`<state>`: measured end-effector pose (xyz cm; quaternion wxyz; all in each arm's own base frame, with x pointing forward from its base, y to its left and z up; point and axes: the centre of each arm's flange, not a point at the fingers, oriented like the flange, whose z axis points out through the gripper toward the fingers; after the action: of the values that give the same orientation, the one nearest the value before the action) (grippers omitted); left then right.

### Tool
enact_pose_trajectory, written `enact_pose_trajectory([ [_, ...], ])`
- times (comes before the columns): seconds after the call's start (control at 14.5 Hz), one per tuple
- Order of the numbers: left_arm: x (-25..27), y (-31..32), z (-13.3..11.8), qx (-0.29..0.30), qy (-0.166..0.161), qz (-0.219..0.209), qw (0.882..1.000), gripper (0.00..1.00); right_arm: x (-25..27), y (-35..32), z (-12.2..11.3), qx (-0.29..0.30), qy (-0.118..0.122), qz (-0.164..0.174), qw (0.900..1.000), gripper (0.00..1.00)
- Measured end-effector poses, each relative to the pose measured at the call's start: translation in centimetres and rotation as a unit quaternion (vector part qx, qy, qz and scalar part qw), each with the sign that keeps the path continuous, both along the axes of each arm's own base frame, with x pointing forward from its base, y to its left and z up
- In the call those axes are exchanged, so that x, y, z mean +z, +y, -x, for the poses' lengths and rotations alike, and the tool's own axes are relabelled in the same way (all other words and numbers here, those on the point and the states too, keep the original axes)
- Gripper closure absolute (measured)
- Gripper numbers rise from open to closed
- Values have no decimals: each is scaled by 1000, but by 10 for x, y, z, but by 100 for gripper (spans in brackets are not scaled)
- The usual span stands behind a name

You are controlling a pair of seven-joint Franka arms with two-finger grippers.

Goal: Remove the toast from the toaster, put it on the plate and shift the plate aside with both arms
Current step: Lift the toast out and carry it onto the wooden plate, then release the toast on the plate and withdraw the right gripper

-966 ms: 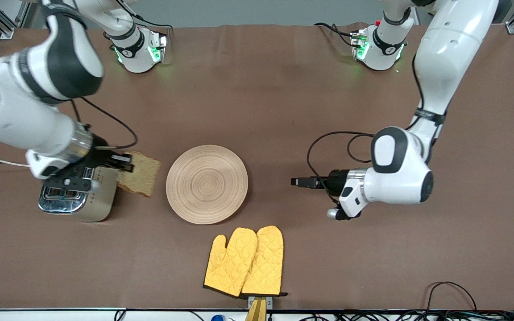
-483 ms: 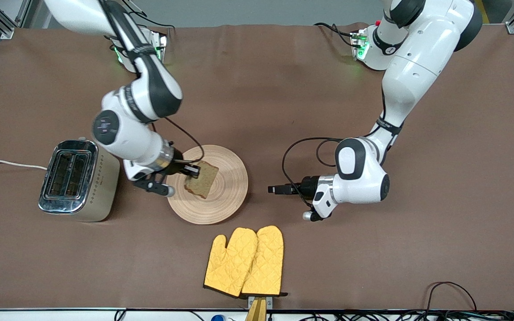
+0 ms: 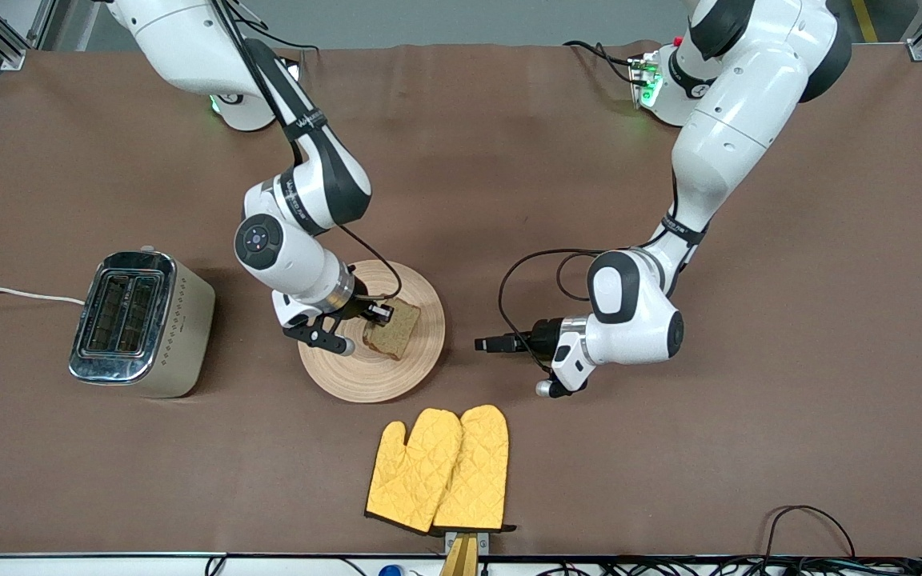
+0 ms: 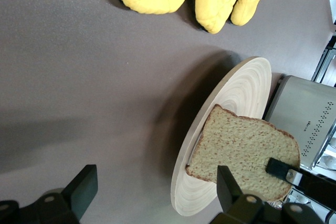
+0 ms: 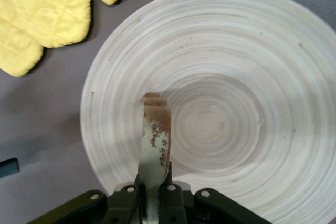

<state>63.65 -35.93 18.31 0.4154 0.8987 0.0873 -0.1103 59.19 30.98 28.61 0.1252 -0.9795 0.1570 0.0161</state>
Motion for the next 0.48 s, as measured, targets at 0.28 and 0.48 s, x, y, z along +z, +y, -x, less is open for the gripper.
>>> enact_pose_trajectory([
  [0.28,0,-7,0,1,-7,-1,1000,0,-25,-60,-9,40,3,13,999,88],
  [0.48,5,-22,2,-1,-11,10,1000,0,-40,-93,-9,49,11,19,999,89],
])
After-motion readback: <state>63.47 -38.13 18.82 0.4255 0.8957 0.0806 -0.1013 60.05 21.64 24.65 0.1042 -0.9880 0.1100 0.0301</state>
